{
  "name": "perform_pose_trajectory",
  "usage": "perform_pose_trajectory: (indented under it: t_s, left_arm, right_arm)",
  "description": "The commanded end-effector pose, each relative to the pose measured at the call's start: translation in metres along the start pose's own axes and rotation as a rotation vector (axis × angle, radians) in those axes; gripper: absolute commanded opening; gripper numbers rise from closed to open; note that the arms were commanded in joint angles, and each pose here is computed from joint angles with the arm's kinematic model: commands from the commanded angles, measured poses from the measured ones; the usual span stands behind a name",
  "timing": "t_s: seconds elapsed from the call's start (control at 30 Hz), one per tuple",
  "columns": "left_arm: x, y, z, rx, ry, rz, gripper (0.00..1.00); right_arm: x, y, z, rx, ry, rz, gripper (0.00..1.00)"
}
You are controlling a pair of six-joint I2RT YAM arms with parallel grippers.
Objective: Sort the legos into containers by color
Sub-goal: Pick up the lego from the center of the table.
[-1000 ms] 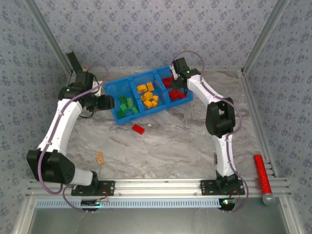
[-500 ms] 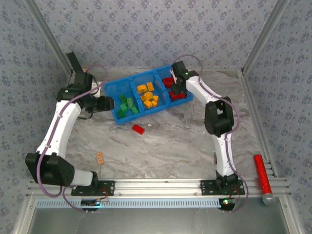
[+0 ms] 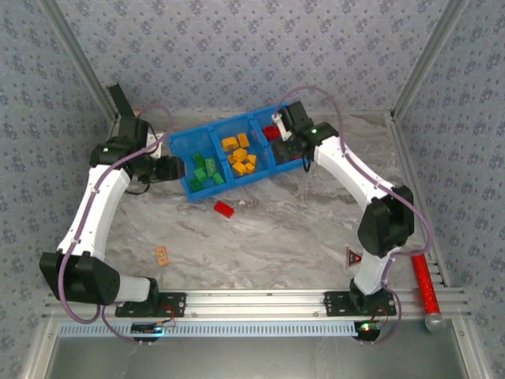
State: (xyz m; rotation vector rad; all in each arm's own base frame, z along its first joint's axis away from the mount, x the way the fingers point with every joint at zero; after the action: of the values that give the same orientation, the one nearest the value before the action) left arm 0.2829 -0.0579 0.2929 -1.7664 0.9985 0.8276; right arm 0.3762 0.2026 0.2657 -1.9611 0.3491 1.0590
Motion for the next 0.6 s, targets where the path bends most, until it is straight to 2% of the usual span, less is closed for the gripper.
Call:
perform_pose_trajectory:
  t_s: [0.0, 0.3, 0.57]
  left_arm:
    - [-0.010, 0.001, -0.001, 0.008, 0.010, -0.009, 0.65]
    - [-0.014, 0.009, 0.001, 0.017, 0.014, -0.018, 0.67]
    - [-0.025, 0.022, 0.008, 0.024, -0.002, -0.038, 0.68]
  right_arm:
    - [-0.005, 0.010, 0.049, -0.025, -0.105, 0.023, 0.68]
    - [0.006, 0.015, 0.166, -0.128, -0.295, 0.046, 0.77]
    - [0.030, 0.014, 0.208, -0.218, -0.354, 0.085, 0.85]
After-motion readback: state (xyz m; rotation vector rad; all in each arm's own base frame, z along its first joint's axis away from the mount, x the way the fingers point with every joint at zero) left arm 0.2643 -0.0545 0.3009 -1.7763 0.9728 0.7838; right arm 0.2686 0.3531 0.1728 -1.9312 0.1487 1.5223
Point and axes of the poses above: each hand's point on the last joint's axis, 136 mm out from that joint toward the fingers, its own x axis out along the fingers, its own z axis along the line the jaws close on, y = z × x, the point moved 7 cm from there along -x, back along the fingers, and after that the axes turned 10 degrees about -x, right-handed, at the moved point
